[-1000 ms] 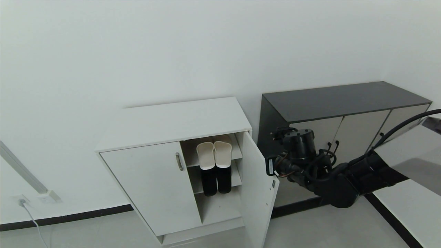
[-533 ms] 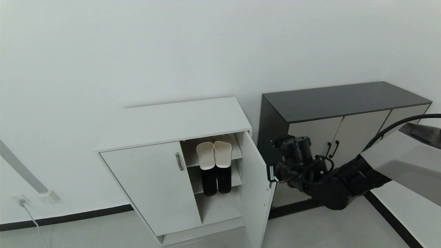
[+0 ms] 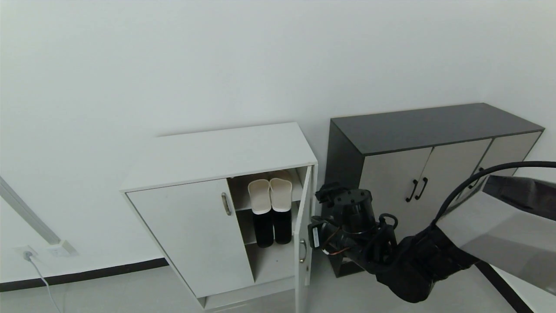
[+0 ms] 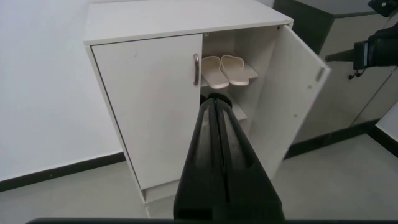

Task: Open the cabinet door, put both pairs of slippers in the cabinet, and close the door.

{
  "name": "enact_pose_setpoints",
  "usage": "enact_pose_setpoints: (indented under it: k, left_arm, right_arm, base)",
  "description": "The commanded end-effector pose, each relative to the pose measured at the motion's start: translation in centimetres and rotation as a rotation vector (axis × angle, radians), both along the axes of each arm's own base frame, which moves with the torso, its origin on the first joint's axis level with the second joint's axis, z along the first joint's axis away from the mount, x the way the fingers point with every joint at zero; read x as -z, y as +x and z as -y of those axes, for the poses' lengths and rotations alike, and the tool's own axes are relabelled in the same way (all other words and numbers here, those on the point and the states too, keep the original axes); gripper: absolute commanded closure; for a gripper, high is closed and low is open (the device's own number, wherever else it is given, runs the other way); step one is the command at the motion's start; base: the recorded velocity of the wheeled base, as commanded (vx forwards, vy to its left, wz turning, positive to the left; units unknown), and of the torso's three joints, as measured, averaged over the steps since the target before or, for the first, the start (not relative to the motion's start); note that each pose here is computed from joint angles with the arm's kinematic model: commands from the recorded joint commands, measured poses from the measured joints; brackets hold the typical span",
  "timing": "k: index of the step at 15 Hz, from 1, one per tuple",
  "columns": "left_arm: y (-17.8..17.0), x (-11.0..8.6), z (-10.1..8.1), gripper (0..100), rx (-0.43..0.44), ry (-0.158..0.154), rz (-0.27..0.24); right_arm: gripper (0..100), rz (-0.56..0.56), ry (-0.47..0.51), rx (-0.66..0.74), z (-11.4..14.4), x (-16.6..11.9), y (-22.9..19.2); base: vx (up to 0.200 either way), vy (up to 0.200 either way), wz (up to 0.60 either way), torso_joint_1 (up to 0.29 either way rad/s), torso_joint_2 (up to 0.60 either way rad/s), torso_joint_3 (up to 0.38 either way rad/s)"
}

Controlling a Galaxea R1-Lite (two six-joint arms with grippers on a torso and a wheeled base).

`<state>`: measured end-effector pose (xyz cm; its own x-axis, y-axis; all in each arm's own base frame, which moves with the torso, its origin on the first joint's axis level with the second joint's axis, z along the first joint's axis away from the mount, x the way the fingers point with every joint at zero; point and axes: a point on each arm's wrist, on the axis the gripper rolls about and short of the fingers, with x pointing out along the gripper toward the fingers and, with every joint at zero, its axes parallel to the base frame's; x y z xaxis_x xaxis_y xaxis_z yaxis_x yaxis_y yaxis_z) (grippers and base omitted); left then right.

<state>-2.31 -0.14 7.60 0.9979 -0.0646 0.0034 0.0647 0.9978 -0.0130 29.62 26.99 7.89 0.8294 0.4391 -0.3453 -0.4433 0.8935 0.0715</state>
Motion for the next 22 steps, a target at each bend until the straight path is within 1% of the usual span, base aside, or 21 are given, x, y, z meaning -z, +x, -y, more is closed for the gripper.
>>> enact_pose_setpoints:
  k: [1,4,11,16,20,22]
  left_arm:
    - [0.0,0.0,0.0,100,0.000,-0.001,-0.002]
    - [0.0,0.0,0.0,100,0.000,-0.001,0.000]
    - [0.0,0.0,0.0,100,0.000,-0.001,0.000]
    - [0.0,0.0,0.0,100,0.000,-0.001,0.000]
    - [0.0,0.0,0.0,100,0.000,-0.001,0.000]
    - [0.0,0.0,0.0,100,0.000,-0.001,0.000]
  right_arm:
    - [100,-0.001,-0.022,-0.015,0.0,0.3,-0.6]
    - [100,0.009,-0.021,-0.012,0.5,0.4,-0.8]
    - [100,0.027,0.009,-0.041,0.4,0.7,-0.8]
    - [100,0.028,-0.011,-0.065,0.0,1.3,-1.4]
    - [100,0.015,-0.019,-0.068,0.0,1.7,-1.5]
    - [100,0.006,-0.016,-0.094,0.1,2.3,-1.7]
  base:
    - [0.000,0.000,0.00,0.000,0.00,0.000]
    - [0.000,0.000,0.00,0.000,0.00,0.000]
    - [0.000,0.000,0.00,0.000,0.00,0.000]
    - [0.000,0.000,0.00,0.000,0.00,0.000]
    - [0.000,0.000,0.60,-0.001,0.00,0.002]
    - [0.000,0.000,0.00,0.000,0.00,0.000]
